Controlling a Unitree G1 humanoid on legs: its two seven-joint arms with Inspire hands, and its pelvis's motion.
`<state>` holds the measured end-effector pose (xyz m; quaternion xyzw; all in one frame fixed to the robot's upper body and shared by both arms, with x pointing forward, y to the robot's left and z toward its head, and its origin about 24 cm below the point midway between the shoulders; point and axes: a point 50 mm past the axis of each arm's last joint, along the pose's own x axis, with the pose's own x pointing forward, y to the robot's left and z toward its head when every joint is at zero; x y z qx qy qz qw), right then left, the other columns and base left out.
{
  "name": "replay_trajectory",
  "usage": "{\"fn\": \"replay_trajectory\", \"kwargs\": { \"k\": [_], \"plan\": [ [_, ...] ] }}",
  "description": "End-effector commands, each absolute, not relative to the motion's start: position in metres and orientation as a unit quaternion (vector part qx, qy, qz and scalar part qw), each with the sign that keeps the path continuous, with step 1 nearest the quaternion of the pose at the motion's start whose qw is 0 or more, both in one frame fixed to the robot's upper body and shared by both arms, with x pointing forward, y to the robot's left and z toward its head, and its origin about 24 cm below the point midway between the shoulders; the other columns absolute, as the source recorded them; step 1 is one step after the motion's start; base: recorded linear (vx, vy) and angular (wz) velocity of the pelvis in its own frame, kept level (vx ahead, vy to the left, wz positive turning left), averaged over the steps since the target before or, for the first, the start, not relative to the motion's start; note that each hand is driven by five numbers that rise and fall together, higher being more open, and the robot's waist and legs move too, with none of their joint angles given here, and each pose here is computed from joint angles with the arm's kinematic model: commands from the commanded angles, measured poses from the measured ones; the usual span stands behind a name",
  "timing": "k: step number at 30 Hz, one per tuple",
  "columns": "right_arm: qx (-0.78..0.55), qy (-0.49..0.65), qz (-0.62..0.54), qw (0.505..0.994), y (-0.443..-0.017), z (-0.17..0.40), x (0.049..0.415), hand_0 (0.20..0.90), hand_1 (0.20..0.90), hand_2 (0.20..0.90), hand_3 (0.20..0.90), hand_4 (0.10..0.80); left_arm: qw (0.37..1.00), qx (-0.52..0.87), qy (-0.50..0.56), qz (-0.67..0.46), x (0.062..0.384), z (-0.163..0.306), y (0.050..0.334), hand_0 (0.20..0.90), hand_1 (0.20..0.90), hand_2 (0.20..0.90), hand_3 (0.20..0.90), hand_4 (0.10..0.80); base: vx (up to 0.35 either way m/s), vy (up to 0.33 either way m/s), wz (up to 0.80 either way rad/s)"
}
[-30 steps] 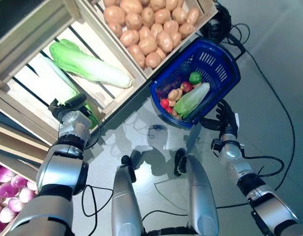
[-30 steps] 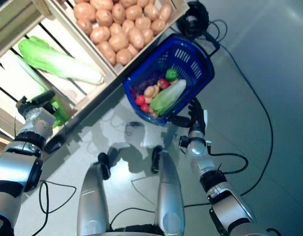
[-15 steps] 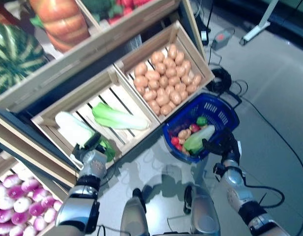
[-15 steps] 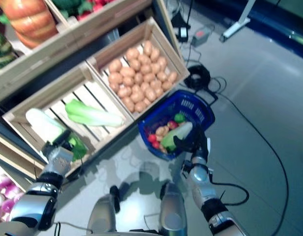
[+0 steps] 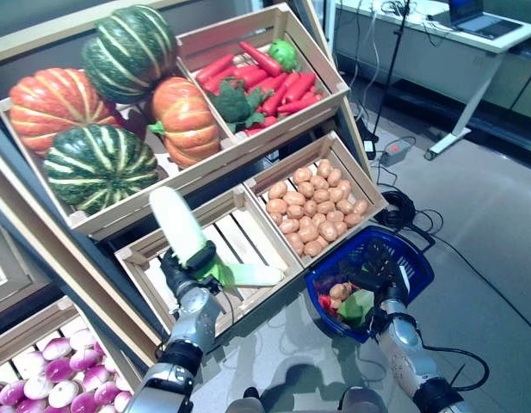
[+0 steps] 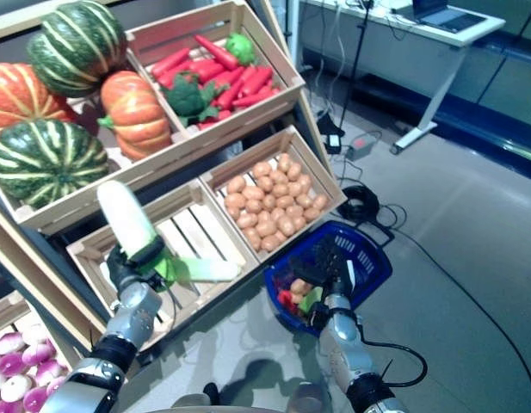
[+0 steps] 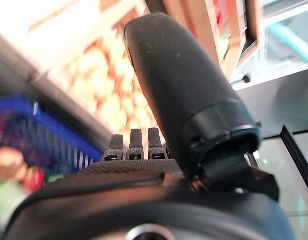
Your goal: Put vegetables into the basket
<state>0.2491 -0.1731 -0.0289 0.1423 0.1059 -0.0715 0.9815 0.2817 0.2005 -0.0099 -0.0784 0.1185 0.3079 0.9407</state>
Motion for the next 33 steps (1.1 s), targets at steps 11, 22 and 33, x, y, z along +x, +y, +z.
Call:
{"fn": "replay_trajectory", "kwargs": {
  "k": [11, 22, 33],
  "plan": [
    [0.321, -0.003, 0.121, 0.939, -0.145, 0.043, 0.294, 0.9, 0.9, 0.9, 0.9, 0.8, 0.959, 0.188, -0.179, 0.115, 0.31, 0.089, 0.189, 0.3, 0.3, 0.3, 0.3, 0.4, 0.038, -0.076, 0.07],
    [0.406, -0.053, 0.258, 0.875, -0.135, 0.07, 0.297, 0.9, 0.9, 0.9, 0.9, 0.8, 0.907, 0.324, -0.266, 0.043, 0.302, 0.1, 0.185, 0.3, 0.3, 0.3, 0.3, 0.4, 0.018, -0.043, 0.01],
    [0.44, -0.079, 0.309, 0.839, -0.123, 0.089, 0.302, 0.9, 0.9, 0.9, 0.9, 0.8, 0.862, 0.397, -0.316, 0.0, 0.297, 0.096, 0.178, 0.3, 0.3, 0.3, 0.3, 0.4, 0.0, 0.0, 0.0]
  ]
}}
